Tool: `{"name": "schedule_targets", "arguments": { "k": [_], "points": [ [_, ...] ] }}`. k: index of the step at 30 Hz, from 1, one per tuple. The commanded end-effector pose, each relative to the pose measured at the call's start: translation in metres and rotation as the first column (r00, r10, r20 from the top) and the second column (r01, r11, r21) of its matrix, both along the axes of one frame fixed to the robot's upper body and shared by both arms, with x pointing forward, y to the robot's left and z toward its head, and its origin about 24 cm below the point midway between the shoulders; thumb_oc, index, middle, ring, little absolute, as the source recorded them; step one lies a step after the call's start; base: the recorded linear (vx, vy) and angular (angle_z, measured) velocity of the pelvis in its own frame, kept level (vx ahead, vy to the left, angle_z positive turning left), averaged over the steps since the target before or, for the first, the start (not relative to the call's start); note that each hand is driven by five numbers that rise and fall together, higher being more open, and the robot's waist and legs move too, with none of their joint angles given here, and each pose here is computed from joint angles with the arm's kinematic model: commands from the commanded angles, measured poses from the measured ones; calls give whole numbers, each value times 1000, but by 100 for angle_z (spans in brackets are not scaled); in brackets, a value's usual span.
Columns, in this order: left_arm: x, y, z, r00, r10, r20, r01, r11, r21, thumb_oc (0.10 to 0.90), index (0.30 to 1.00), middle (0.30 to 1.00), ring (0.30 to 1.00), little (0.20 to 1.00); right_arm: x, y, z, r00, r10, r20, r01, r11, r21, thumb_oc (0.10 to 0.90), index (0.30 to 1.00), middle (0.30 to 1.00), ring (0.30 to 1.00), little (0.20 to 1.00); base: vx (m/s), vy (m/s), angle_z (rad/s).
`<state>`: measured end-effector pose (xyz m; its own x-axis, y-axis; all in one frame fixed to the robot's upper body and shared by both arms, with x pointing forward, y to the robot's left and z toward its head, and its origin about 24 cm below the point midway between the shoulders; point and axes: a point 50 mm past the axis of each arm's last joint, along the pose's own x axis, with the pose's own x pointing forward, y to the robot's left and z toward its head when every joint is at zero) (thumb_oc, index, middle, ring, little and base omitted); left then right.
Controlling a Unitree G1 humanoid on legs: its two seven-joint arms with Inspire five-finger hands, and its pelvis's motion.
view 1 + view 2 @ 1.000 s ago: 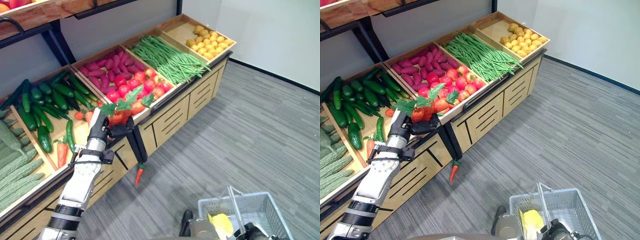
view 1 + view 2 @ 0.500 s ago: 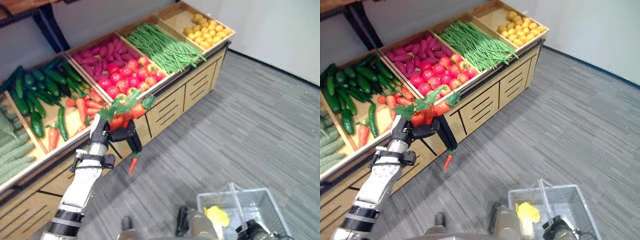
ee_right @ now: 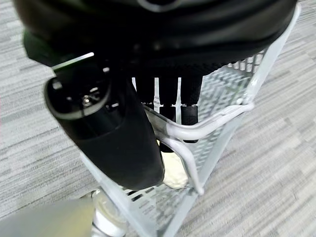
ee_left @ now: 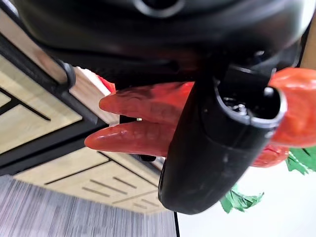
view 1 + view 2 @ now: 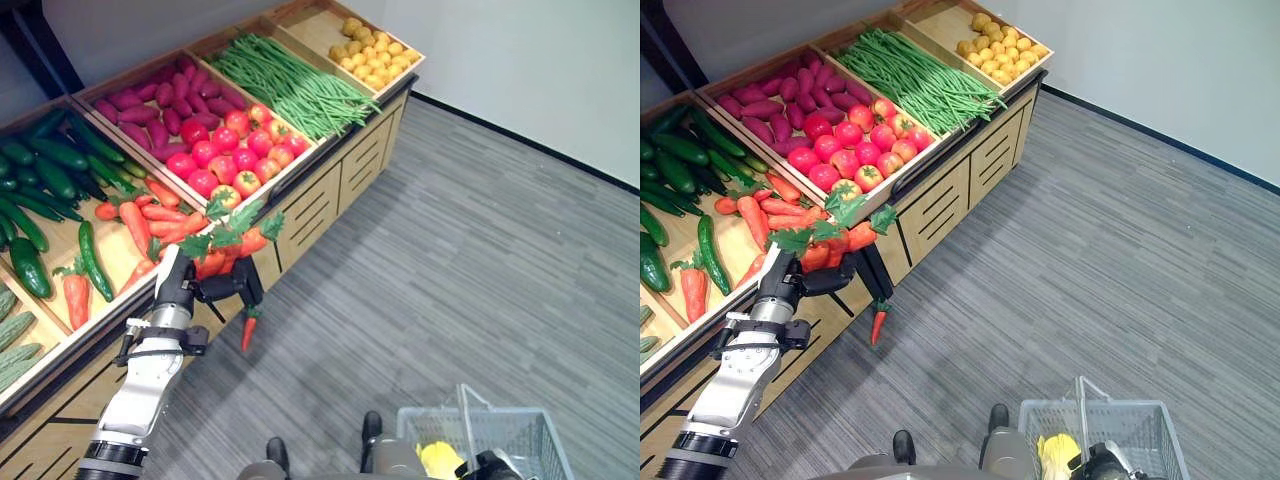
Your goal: Get the vegetables into the basket
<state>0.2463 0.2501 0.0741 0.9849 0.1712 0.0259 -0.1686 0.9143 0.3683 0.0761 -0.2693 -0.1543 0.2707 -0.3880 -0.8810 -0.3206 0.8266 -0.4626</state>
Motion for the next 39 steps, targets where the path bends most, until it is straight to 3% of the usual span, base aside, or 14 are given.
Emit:
{"name": "schedule_targets", "arguments": {
  "k": [1, 15, 21, 33, 36, 37, 39],
  "points": [
    [3, -5, 68, 950, -80, 302, 49, 993, 109, 400, 300, 300, 300, 300, 27, 9, 3, 994, 81, 71, -81, 997, -3, 400, 300, 300, 300, 300, -20, 14, -15],
    [14, -17, 69, 944, -117, 307, 103, 993, 61, 400, 300, 300, 300, 300, 35, 5, 7, 986, 151, 78, -148, 988, -41, 400, 300, 300, 300, 300, -79, 23, -54],
    [18, -25, 61, 950, -131, 283, 131, 991, 20, 400, 300, 300, 300, 300, 26, -2, 8, 993, 82, 85, -79, 996, -42, 400, 300, 300, 300, 300, 46, -107, -34],
    [20, -33, 37, 970, -125, 208, 148, 984, -101, 400, 300, 300, 300, 300, 35, -20, 17, 990, 88, 109, -77, 992, -99, 400, 300, 300, 300, 300, 46, -163, 2],
    [19, -30, 37, 972, -114, 206, 137, 985, -102, 400, 300, 300, 300, 300, 34, -21, 17, 989, 102, 106, -91, 991, -102, 400, 300, 300, 300, 300, 161, 152, -6],
    [15, -20, 30, 985, -67, 159, 68, 998, -4, 400, 300, 300, 300, 300, 20, -31, 17, 994, 98, 44, -91, 986, -139, 400, 300, 300, 300, 300, 219, 228, -5],
    [14, -20, 34, 979, -97, 180, 103, 994, -25, 400, 300, 300, 300, 300, 25, -26, 16, 992, 96, 76, -88, 990, -112, 400, 300, 300, 300, 300, 152, 193, -22]
  ]
}}
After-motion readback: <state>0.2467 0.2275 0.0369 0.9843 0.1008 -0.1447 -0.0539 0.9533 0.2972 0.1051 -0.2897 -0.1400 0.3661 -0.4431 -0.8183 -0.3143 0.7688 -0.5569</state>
